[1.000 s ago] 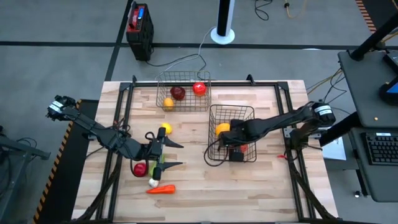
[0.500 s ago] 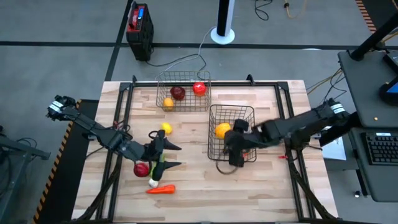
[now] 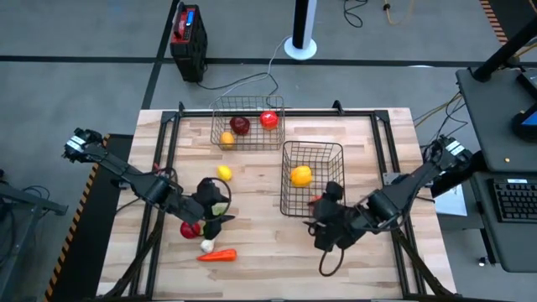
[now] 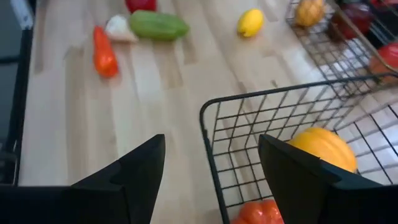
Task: Sort produce into baskets
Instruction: Put the yellow lemon into the silver wire basket
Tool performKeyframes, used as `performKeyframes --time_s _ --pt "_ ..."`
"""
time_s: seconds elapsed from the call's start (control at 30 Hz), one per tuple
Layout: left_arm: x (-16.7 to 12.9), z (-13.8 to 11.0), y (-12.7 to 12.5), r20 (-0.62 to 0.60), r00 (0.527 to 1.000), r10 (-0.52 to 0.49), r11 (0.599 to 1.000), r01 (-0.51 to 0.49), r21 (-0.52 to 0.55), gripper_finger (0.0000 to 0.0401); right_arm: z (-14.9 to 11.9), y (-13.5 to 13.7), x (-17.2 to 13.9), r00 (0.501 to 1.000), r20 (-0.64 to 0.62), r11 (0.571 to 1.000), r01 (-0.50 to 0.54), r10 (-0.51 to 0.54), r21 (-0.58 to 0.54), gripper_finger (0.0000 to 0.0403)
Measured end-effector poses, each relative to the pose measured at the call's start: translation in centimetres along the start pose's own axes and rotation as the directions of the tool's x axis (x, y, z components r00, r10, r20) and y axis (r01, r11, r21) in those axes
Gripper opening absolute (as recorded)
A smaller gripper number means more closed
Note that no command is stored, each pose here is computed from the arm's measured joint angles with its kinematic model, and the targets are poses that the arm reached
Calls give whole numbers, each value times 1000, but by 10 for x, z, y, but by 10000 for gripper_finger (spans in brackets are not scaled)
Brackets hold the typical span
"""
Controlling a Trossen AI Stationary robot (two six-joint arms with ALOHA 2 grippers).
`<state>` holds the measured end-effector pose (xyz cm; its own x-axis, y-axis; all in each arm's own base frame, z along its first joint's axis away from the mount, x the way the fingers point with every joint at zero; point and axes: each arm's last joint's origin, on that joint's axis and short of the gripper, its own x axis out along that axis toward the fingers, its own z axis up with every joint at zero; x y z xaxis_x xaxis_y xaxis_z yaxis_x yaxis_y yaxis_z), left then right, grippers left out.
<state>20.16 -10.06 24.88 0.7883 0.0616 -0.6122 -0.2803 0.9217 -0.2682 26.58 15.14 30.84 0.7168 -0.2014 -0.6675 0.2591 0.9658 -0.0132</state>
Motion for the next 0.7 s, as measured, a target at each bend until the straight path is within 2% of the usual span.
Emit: performKeyframes --time_s 0.1,0.3,0.37,0.43,0.53,0.7 --pt "-1 0 1 -16 1000 4 998 -3 65 269 0 0 1 999 33 999 35 -36 36 251" --pt "-6 23 5 -118 993 15 957 20 289 269 6 -12 2 987 87 987 140 -134 -74 253" --pt "-3 32 9 -185 983 1 915 74 396 267 10 -19 1 985 94 984 155 -147 -83 256" --pt "5 39 15 -243 970 9 850 121 513 265 14 -26 2 982 98 980 174 -164 -99 256" --pt "18 42 31 -342 934 103 768 144 624 259 19 -34 4 977 98 974 197 -187 -107 259" --pt "38 39 62 -499 824 268 704 186 685 249 24 -44 7 973 94 969 220 -211 -107 260"
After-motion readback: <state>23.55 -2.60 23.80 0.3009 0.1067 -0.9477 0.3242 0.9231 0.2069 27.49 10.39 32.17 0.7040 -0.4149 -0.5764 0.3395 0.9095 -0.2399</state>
